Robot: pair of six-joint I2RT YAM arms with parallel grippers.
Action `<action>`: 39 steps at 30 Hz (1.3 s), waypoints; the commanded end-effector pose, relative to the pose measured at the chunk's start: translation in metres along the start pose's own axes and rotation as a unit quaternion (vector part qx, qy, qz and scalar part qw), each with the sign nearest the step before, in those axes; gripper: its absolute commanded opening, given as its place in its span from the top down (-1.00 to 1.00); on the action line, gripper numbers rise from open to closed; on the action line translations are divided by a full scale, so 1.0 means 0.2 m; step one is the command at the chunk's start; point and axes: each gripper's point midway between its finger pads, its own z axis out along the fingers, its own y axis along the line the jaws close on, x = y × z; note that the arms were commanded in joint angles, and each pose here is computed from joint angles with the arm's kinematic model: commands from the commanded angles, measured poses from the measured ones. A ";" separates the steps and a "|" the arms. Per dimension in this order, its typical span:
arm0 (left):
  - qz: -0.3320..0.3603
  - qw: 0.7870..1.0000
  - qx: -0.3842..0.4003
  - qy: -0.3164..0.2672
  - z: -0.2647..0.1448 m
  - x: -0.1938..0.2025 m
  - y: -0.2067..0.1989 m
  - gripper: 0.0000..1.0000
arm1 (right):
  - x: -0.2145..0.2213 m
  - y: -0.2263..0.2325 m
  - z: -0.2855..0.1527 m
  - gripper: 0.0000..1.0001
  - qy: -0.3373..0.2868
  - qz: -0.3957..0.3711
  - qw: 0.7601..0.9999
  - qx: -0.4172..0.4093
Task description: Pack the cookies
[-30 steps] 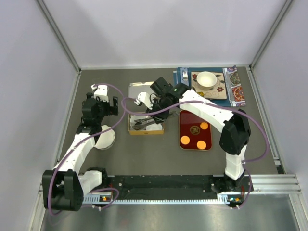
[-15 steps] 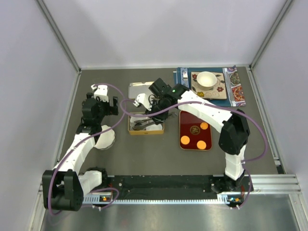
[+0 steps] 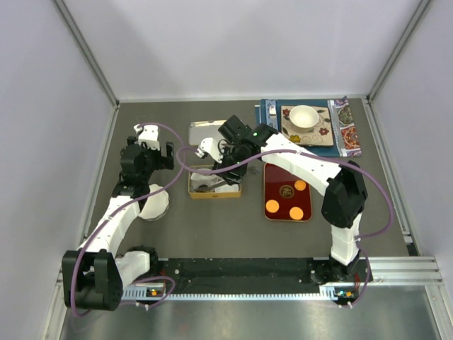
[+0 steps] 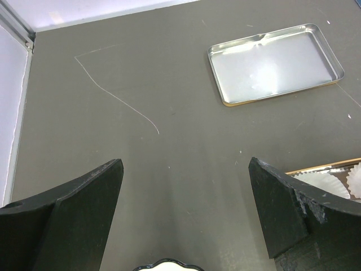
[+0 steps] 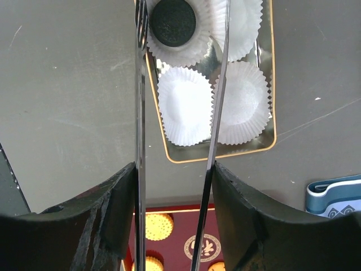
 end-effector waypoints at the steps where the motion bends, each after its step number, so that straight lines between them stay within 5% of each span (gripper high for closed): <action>1: -0.002 0.999 -0.007 -0.051 0.00 -0.18 0.03 -0.98 | -0.20 -0.02 -0.16 -0.05 -0.061 -0.028 0.997 0.031; 7: -0.002 0.999 -0.006 -0.052 0.00 -0.18 0.02 -0.98 | -0.24 -0.02 -0.26 0.16 -0.083 -0.029 0.995 0.045; 18: -0.003 0.999 -0.007 -0.052 -0.01 -0.18 0.02 -0.98 | -0.23 -0.07 -0.44 0.25 -0.092 -0.018 0.990 0.102; 39: 0.008 0.999 0.000 -0.050 -0.03 -0.18 0.01 -0.98 | 0.69 0.01 -0.78 0.28 -0.037 0.113 0.975 0.187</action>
